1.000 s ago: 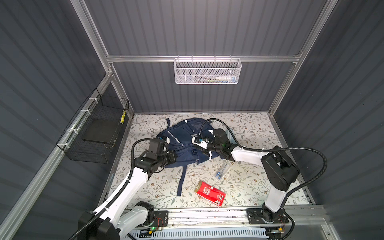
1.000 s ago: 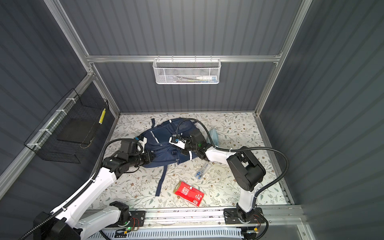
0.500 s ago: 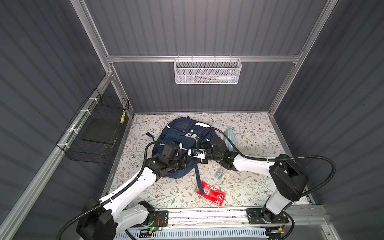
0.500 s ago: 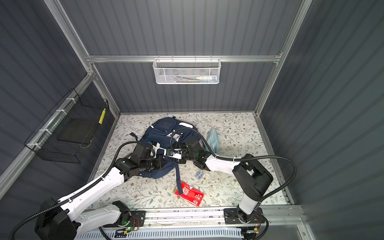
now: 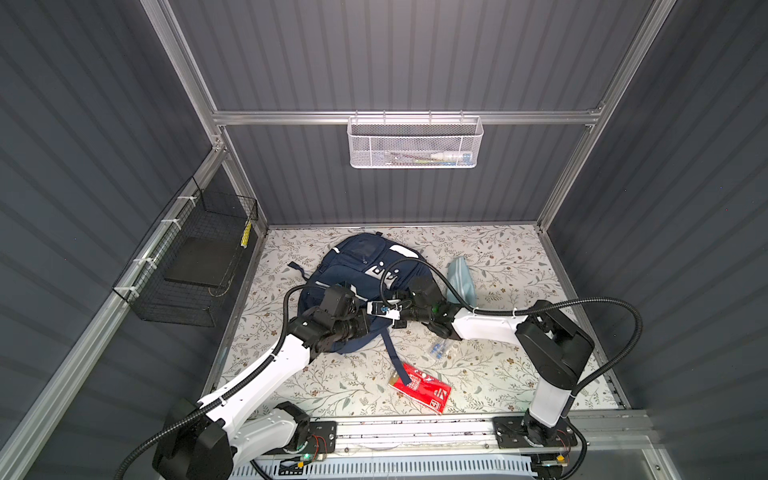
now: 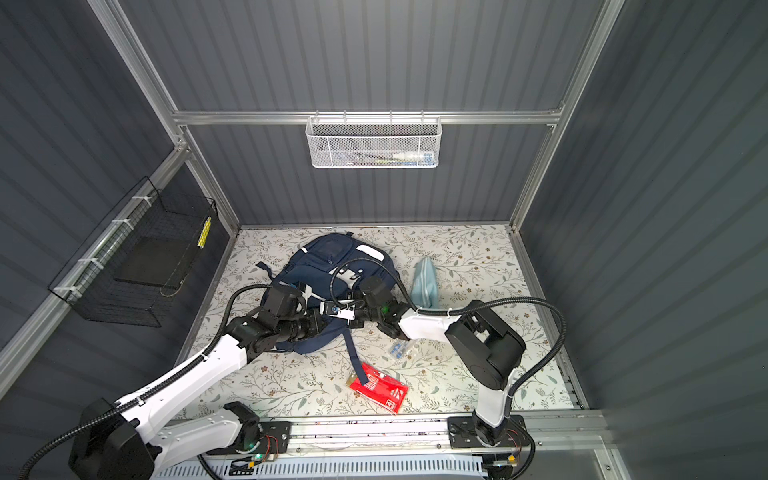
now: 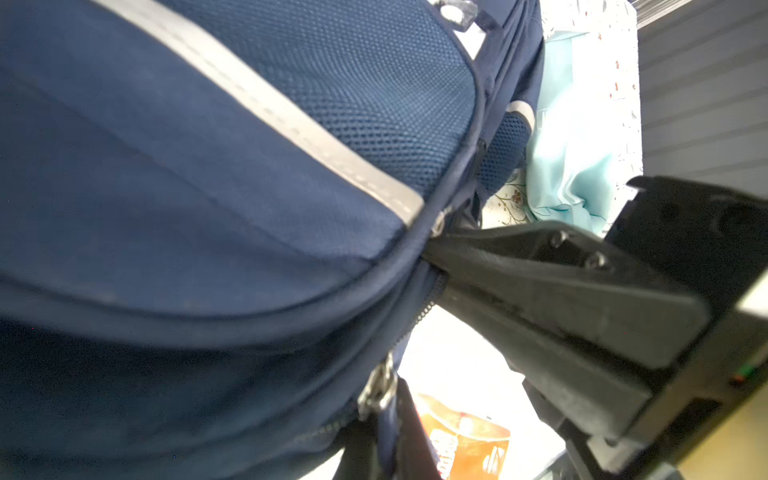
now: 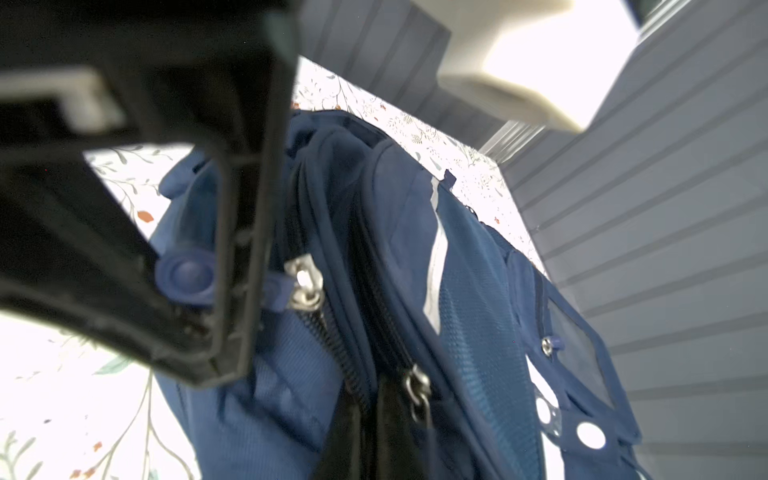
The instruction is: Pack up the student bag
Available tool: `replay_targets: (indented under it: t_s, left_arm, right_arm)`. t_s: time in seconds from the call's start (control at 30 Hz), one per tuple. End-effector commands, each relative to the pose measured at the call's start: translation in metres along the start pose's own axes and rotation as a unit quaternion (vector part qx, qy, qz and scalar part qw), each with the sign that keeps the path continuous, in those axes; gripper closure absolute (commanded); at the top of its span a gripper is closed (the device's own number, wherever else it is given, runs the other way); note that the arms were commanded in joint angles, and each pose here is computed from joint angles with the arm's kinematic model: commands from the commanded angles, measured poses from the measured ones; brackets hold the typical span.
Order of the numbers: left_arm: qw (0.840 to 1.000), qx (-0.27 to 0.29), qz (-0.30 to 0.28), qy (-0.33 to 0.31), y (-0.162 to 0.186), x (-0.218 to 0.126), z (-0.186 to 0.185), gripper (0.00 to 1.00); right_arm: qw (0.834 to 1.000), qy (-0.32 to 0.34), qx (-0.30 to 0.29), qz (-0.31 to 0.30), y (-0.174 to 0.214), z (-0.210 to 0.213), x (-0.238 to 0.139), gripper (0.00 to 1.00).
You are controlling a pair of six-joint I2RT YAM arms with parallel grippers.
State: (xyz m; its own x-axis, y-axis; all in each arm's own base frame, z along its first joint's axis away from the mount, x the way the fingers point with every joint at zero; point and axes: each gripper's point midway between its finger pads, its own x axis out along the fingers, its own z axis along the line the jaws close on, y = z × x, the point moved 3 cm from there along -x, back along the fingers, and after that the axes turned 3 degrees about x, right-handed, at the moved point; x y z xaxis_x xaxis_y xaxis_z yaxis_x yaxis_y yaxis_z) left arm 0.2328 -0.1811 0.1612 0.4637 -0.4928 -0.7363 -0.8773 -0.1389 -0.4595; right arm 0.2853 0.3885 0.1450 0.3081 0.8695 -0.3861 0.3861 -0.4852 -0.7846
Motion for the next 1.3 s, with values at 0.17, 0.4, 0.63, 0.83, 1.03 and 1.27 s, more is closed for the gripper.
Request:
replay_targets:
  t_s: [0.17, 0.4, 0.63, 0.83, 1.03, 1.27]
  left_arm:
    - [0.994, -0.023, -0.033, -0.107, -0.025, -0.02, 0.067, 0.97]
    - [0.976, -0.056, -0.078, -0.193, -0.055, -0.042, 0.119, 0.89]
    - [0.978, -0.099, -0.079, -0.167, -0.059, -0.046, 0.155, 1.0]
    - [0.996, -0.043, -0.058, -0.046, -0.031, -0.041, 0.063, 1.0]
    - [0.997, -0.043, -0.049, 0.027, -0.013, -0.033, 0.013, 1.0]
    - [0.997, -0.003, -0.045, 0.061, -0.016, -0.014, -0.034, 1.0]
  right_arm:
    - [0.999, 0.004, 0.036, 0.003, 0.017, -0.009, -0.031, 1.0]
    - [0.999, 0.005, 0.045, 0.005, 0.023, -0.015, -0.043, 1.0]
    - [0.995, 0.064, 0.078, 0.023, 0.056, -0.05, -0.063, 1.0]
    - [0.985, 0.119, 0.109, 0.055, 0.064, -0.073, -0.053, 0.98]
    - [0.993, 0.086, 0.077, -0.002, 0.019, -0.042, -0.063, 0.52]
    - [0.998, 0.032, 0.051, 0.004, -0.022, 0.001, -0.048, 0.49]
